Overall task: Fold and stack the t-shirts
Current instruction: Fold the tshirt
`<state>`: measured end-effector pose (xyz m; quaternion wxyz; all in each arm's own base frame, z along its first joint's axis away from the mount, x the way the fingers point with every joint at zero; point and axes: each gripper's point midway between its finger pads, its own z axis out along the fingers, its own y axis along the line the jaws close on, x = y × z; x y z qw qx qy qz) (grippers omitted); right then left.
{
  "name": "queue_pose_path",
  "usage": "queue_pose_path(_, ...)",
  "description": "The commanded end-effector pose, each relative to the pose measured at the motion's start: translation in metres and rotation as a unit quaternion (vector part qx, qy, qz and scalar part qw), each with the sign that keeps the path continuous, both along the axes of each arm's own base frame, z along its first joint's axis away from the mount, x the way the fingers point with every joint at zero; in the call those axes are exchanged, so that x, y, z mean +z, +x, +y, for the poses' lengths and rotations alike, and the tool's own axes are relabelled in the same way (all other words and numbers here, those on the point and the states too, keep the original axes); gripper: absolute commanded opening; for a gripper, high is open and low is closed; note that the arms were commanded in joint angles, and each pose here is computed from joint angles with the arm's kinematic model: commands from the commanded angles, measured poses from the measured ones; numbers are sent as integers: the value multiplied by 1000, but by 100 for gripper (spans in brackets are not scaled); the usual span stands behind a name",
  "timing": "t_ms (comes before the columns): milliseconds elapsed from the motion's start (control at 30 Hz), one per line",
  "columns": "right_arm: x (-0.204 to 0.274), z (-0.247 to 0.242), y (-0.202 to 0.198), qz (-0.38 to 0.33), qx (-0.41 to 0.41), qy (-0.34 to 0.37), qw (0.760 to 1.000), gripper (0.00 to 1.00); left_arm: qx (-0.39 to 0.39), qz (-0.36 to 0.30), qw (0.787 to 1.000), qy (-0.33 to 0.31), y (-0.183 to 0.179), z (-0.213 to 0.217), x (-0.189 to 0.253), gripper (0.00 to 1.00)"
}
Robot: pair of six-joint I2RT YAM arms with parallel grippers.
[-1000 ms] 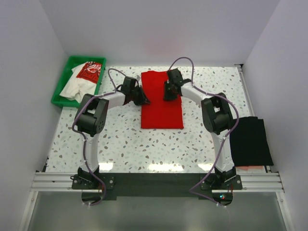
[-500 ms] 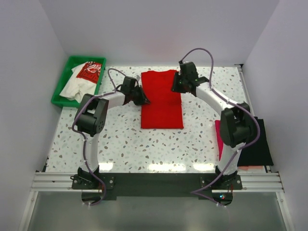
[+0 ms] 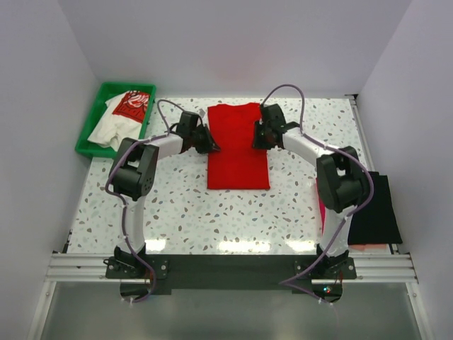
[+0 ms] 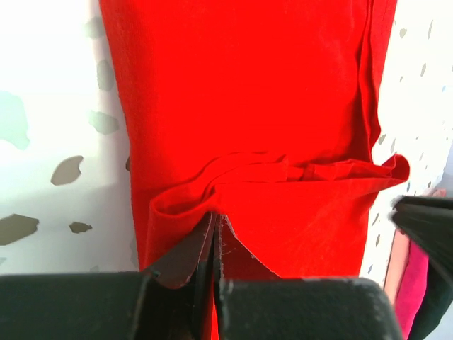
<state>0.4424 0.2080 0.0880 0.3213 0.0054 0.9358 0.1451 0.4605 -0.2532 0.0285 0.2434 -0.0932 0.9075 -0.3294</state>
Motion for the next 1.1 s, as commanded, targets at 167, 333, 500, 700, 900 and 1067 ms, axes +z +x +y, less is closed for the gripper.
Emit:
queue_pose_path(167,-39,-14,27,25,-33,-42,998,24,6,-39,999,0,21,10,25,5)
queue_pose_path(333,-46,-21,27,35,-61,-16,997,25,24,-26,999,23,20,20,8,5)
queue_pose_path(500,-50,-28,20,50,-82,12,995,27,38,-15,999,33,15,26,-4,5)
queue_pose_path(700,-44,-37,27,44,-100,36,993,30,47,-15,998,37,14,29,-6,5)
queue_pose_path(900,-57,-39,24,60,-100,21,993,29,59,0,998,32,8,31,-14,4)
queue_pose_path(1067,-69,-41,15,74,-102,19,992,29,78,7,997,25,-1,35,-19,4)
